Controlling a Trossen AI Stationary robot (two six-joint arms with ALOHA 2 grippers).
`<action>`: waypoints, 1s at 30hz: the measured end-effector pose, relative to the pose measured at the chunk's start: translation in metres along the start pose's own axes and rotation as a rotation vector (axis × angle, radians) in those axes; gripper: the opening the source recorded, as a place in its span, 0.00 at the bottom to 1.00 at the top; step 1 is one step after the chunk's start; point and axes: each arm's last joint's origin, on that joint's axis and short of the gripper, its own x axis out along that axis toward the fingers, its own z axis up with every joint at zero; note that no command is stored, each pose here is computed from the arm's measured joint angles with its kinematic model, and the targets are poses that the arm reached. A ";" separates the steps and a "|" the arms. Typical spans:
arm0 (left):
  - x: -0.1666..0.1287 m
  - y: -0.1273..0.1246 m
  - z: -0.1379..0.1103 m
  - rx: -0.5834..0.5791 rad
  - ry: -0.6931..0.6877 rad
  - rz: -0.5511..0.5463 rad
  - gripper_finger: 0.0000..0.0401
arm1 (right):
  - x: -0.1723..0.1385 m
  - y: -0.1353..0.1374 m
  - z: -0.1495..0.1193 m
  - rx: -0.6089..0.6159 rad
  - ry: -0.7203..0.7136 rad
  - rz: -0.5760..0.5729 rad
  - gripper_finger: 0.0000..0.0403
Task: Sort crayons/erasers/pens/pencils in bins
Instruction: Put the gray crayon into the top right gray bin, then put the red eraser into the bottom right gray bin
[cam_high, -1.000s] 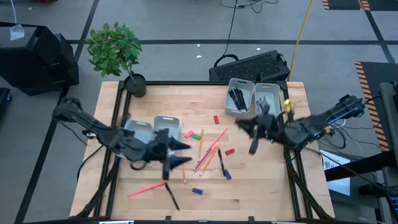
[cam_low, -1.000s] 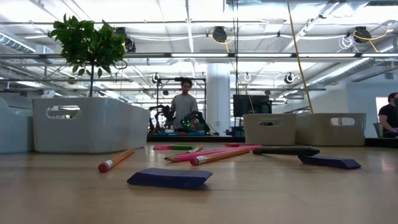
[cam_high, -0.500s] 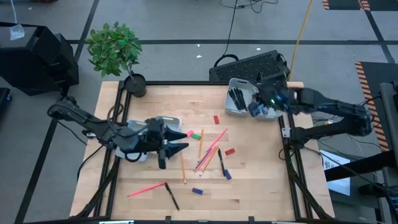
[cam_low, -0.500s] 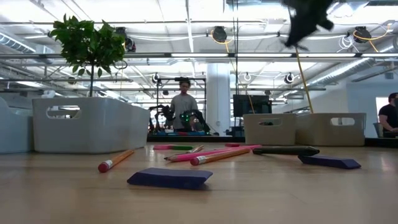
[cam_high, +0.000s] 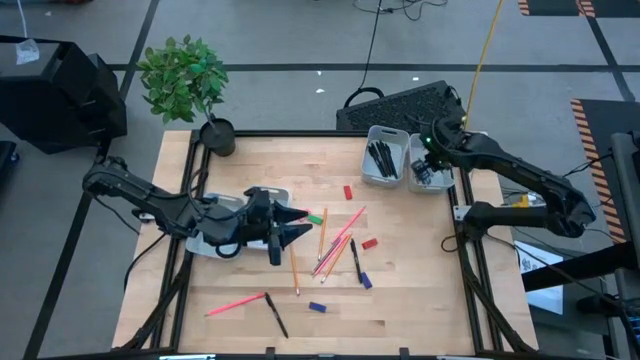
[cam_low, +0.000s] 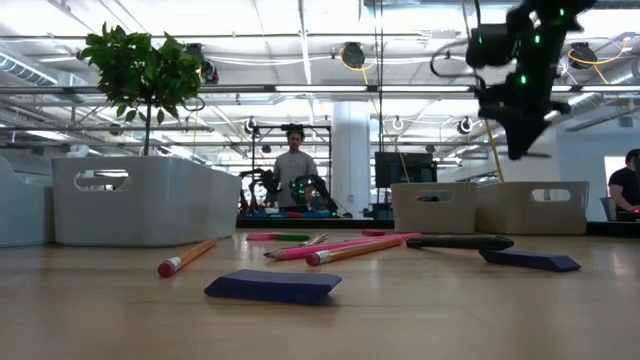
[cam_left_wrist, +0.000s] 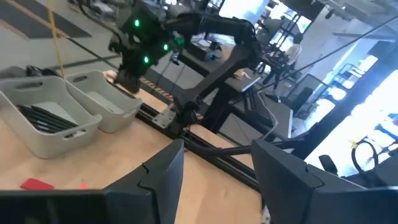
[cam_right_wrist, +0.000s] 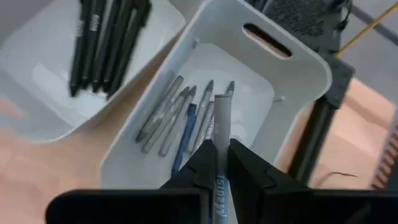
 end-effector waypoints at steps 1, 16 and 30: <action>0.000 0.000 0.000 0.005 -0.006 0.010 0.48 | 0.007 -0.002 -0.001 0.010 0.003 0.004 0.05; 0.008 0.059 0.010 0.072 0.313 0.086 0.48 | 0.093 -0.003 0.008 0.215 0.158 0.019 0.06; 0.019 0.097 -0.004 0.145 0.559 0.262 0.48 | 0.036 0.009 0.004 0.242 0.065 0.184 0.33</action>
